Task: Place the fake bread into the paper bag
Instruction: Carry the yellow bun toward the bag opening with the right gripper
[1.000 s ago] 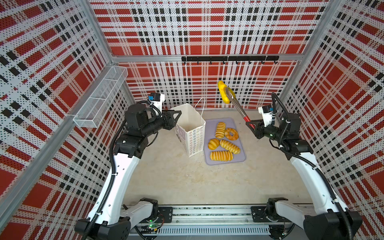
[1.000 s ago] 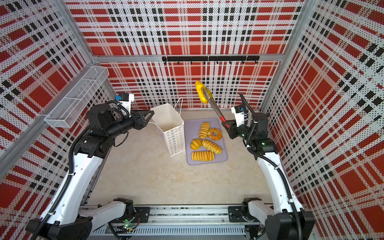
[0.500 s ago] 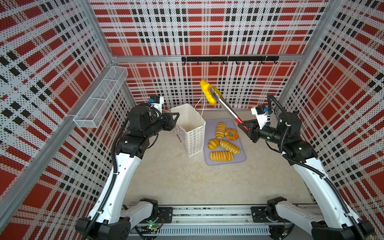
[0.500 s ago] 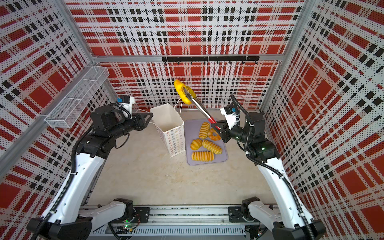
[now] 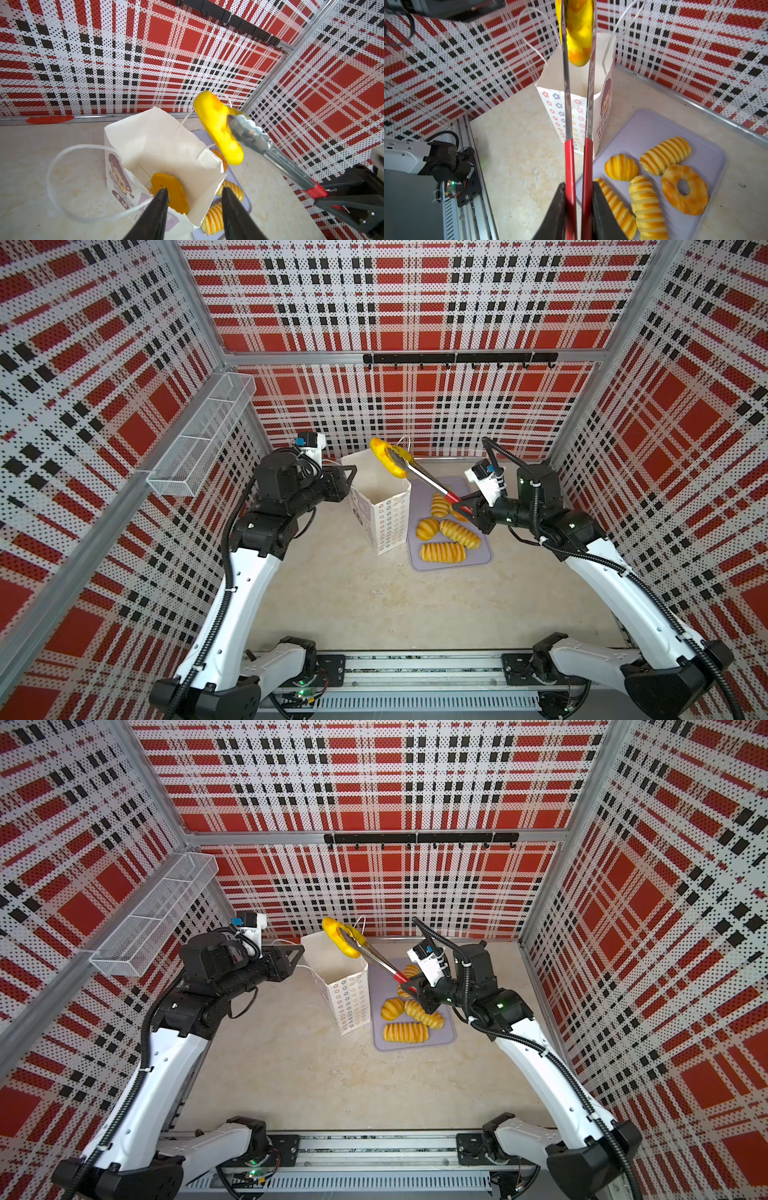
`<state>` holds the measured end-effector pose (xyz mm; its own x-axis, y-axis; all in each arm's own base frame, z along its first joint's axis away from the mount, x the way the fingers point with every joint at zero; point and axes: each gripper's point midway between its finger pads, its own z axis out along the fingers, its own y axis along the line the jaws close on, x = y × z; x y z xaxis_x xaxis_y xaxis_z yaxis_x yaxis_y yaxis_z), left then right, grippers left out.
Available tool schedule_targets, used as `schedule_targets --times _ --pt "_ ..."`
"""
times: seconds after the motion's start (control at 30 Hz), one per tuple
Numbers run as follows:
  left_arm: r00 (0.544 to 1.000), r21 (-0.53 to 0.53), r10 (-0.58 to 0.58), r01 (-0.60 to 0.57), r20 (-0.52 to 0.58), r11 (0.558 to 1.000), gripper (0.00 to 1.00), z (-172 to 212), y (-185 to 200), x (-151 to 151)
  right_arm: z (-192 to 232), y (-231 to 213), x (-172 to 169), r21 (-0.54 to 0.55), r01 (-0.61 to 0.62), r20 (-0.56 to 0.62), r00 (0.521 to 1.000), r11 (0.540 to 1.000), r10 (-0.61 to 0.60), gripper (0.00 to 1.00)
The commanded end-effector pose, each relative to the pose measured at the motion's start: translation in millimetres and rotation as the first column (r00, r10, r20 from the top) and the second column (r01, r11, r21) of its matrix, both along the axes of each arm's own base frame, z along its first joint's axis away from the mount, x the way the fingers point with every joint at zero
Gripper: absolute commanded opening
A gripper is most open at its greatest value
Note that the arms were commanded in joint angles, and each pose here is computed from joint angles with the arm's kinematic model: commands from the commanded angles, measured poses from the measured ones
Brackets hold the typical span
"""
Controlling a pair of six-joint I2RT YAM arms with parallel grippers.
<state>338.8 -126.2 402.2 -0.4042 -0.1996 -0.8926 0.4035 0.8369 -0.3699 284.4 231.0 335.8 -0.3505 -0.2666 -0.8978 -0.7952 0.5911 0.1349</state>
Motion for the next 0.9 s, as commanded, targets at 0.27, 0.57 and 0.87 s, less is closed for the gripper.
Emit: schedule_targets --times 0.27,0.57,0.87 --pt "1.0 0.003 -0.003 0.003 -0.021 1.0 0.46 -7 0 -4 3 13 3 -0.066 -0.01 0.042 0.999 0.998 0.013 0.21" --pt "1.0 -0.001 -0.007 0.007 -0.018 1.0 0.46 -5 -1 -4 -7 16 6 -0.098 0.001 0.026 1.0 0.995 0.002 0.22" --pt "1.0 -0.002 -0.008 0.008 -0.019 1.0 0.46 -4 -2 -3 -13 20 6 -0.116 -0.002 0.018 1.0 0.993 0.005 0.26"
